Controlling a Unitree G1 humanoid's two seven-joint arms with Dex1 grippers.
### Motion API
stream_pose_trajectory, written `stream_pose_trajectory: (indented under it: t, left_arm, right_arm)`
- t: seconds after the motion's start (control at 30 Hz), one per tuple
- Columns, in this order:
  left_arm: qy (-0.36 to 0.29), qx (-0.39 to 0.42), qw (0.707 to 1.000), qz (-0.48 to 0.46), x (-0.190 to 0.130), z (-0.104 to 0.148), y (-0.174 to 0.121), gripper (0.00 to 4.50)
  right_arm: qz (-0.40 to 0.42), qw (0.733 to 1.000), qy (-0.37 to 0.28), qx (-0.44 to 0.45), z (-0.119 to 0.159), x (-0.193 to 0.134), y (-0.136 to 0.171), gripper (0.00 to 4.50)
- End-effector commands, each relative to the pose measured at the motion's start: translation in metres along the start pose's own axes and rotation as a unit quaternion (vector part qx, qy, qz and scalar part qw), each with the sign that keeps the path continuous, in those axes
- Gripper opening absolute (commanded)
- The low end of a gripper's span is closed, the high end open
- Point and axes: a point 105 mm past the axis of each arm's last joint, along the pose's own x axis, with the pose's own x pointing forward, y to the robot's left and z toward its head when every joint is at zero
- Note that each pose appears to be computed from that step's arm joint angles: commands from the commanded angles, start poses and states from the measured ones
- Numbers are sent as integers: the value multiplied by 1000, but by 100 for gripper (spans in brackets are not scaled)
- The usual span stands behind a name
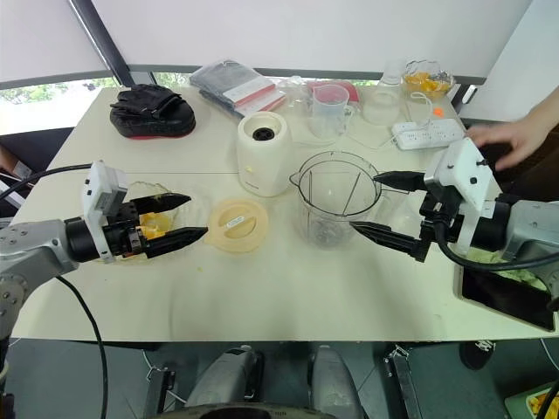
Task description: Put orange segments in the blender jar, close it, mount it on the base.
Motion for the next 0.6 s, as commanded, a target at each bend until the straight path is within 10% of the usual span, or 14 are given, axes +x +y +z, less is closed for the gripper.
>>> stream_pose_trajectory:
  t: [0.03,0.6]
  left_arm:
    - [-8,17,1000,-1,1,8,-1,427]
    - [-6,48,999,23,-7,21,12,427]
  right_arm:
    - [-2,1000,-11,-22,12,-3,0,445]
    - [-15,996,-83,-30,32,16,-11,445]
